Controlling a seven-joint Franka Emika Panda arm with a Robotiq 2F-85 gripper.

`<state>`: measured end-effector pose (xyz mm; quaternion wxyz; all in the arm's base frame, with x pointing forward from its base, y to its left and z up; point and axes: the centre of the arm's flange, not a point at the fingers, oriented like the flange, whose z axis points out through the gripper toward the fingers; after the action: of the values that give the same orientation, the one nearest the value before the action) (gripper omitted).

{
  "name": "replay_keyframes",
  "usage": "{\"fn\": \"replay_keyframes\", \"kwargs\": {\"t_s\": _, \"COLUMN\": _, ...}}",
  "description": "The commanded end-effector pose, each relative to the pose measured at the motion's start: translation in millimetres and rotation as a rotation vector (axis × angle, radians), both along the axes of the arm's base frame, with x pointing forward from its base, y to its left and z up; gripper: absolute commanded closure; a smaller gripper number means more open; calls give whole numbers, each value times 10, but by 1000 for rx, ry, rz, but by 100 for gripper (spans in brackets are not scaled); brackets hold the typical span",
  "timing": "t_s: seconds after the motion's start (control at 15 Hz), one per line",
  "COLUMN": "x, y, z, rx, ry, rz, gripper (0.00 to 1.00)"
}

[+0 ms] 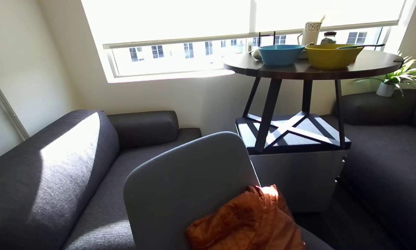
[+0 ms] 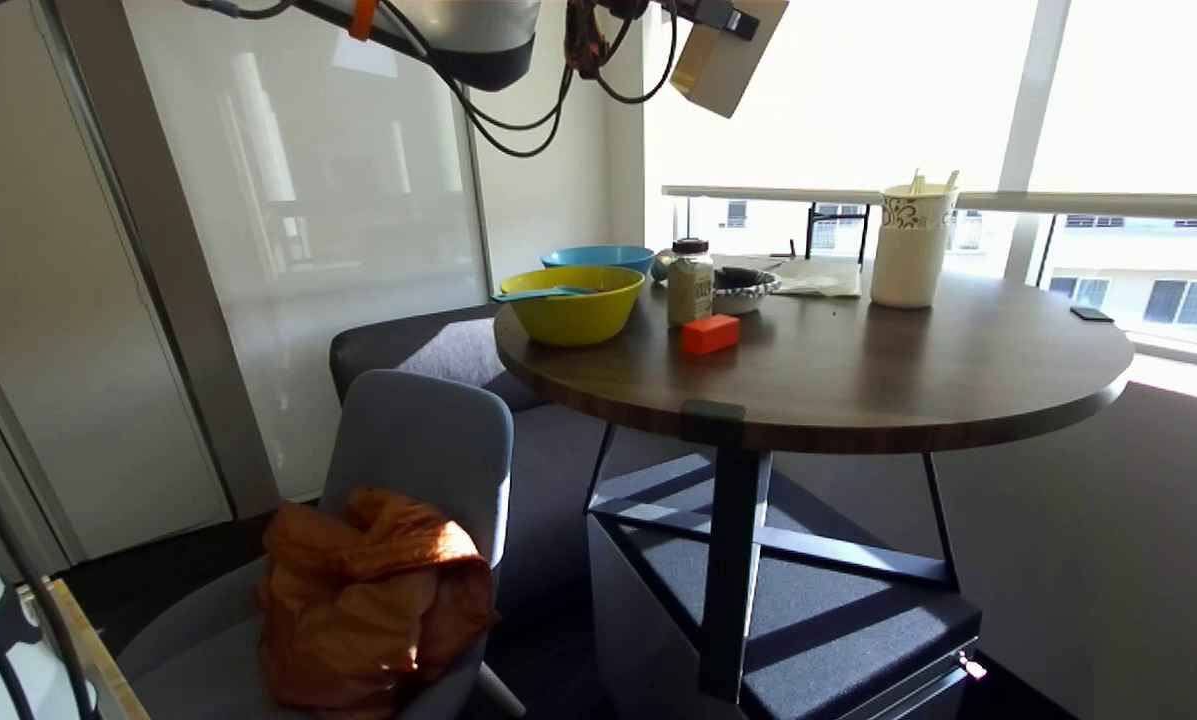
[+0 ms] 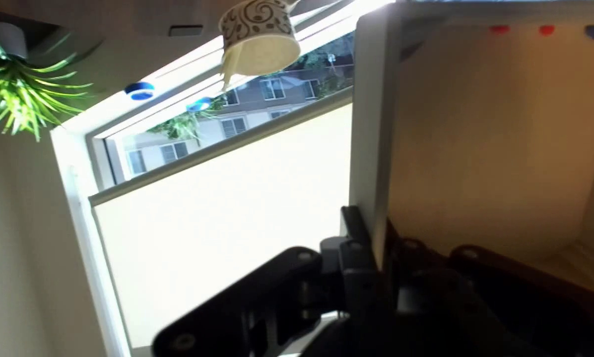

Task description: Pick up the square bowl and pour all its contents into the blue bowl, put the square bowl back on the table

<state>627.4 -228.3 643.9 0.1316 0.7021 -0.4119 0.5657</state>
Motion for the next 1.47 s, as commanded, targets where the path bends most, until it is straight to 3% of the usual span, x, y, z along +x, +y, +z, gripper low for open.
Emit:
{"fn": "replay_keyframes", "kwargs": {"t_s": 0.0, "x": -309, "y": 623, "z": -68, "rx": -82, "ry": 41, "rz": 184, "gripper": 98}}
{"fn": "replay_keyframes", "kwargs": {"t_s": 0.27, "x": -438, "y": 1175, "z": -84, "rx": -228, "ry": 21, "rz": 372, "gripper": 98}}
{"fn": "replay_keyframes", "kwargs": {"t_s": 0.4, "x": -447, "y": 1318, "z": -1, "rx": -317, "ry": -59, "rz": 410, "gripper": 98}}
{"fn": "replay_keyframes", "kwargs": {"t_s": 0.47, "x": -421, "y": 1324, "z": 46, "rx": -329, "ry": -107, "rz": 408, "gripper": 98}}
{"fn": "replay_keyframes", "kwargs": {"t_s": 0.53, "x": -275, "y": 1201, "z": 142, "rx": -284, "ry": -4, "rz": 406, "gripper": 98}}
{"fn": "replay_keyframes", "kwargs": {"t_s": 0.6, "x": -290, "y": 1205, "z": 212, "rx": -290, "ry": -21, "rz": 406, "gripper": 94}}
{"fn": "replay_keyframes", "kwargs": {"t_s": 0.8, "x": -269, "y": 1192, "z": 132, "rx": -291, "ry": -3, "rz": 406, "gripper": 94}}
{"fn": "replay_keyframes", "kwargs": {"t_s": 0.87, "x": -260, "y": 1194, "z": 108, "rx": -290, "ry": 1, "rz": 407, "gripper": 98}}
{"fn": "replay_keyframes", "kwargs": {"t_s": 1.4, "x": -193, "y": 1326, "z": 268, "rx": -538, "ry": -169, "rz": 116, "gripper": 98}}
